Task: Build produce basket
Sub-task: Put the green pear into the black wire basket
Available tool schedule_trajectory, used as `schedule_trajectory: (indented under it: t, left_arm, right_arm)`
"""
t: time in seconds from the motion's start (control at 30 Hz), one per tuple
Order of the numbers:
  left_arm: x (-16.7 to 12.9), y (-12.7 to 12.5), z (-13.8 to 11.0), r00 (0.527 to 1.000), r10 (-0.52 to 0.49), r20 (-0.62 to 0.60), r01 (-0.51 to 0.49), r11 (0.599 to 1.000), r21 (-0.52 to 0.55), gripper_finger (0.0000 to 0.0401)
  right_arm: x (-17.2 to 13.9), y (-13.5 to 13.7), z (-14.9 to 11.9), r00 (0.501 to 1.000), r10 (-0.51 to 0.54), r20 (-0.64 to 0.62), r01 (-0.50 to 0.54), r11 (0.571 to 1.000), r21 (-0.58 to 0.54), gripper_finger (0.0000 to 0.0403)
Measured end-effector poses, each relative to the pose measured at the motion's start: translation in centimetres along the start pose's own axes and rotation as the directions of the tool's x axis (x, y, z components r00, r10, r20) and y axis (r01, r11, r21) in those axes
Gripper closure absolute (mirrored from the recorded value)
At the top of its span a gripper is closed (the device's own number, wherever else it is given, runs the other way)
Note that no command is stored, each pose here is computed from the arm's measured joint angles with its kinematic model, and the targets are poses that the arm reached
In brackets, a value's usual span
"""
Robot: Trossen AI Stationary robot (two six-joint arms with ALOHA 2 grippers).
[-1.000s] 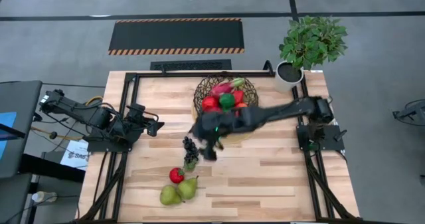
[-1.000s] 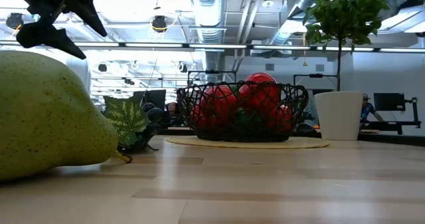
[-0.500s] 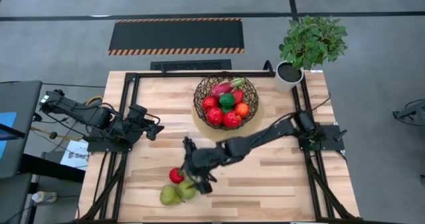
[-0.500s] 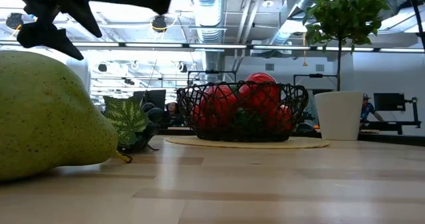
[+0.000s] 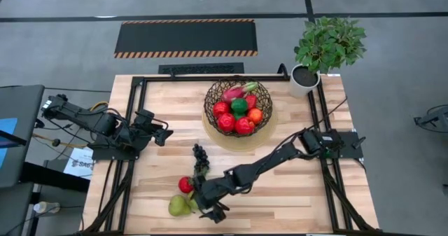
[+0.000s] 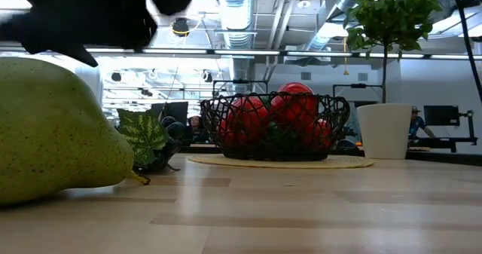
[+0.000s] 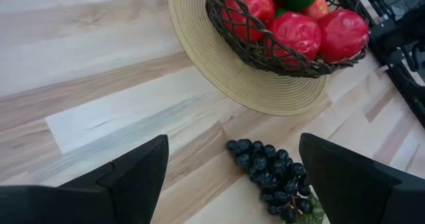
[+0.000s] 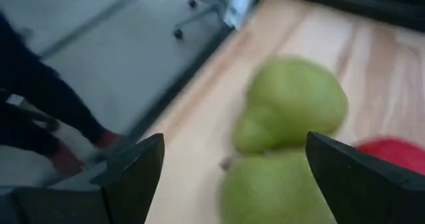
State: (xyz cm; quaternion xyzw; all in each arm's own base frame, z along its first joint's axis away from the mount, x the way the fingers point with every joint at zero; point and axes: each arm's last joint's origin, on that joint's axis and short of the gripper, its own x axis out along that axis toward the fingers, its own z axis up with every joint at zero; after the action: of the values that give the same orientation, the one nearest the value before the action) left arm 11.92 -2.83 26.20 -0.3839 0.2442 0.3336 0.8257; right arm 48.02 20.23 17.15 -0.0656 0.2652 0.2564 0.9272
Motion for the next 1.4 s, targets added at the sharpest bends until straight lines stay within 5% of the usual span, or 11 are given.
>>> schedule_trajectory:
  t: [0.37, 0.6, 0.93, 1.2, 1.4]
  left_arm:
    - [0.0, 0.0, -0.1, 0.999, -0.011, -0.042, 0.011, 1.000, -0.006, 0.0077]
    - [0.0, -0.1, -0.2, 0.998, -0.014, -0.058, 0.014, 1.000, -0.003, 0.0077]
    - [0.0, -0.1, -0.2, 0.998, -0.017, -0.059, 0.017, 1.000, 0.013, 0.0077]
    - [0.0, -0.1, -0.2, 0.998, -0.018, -0.059, 0.018, 1.000, 0.014, 0.0077]
    - [0.0, -0.1, -0.1, 0.998, -0.017, -0.055, 0.018, 1.000, 0.013, 0.0077]
  right_arm:
    - [0.9, -0.9, -1.7, 0.991, -0.112, -0.079, 0.114, 0.993, 0.018, 0.0022]
    - [0.7, -1.1, -2.8, 0.978, -0.142, -0.150, 0.162, 0.978, 0.132, 0.0024]
    - [-0.4, -0.6, -2.2, 0.973, -0.147, -0.177, 0.191, 0.944, 0.270, 0.0096]
    - [-6.0, -2.5, 2.6, 0.976, -0.191, -0.109, 0.215, 0.931, 0.296, 0.0095]
    - [-13.1, -6.3, 5.8, 0.905, -0.414, -0.094, 0.423, 0.862, 0.279, 0.0093]
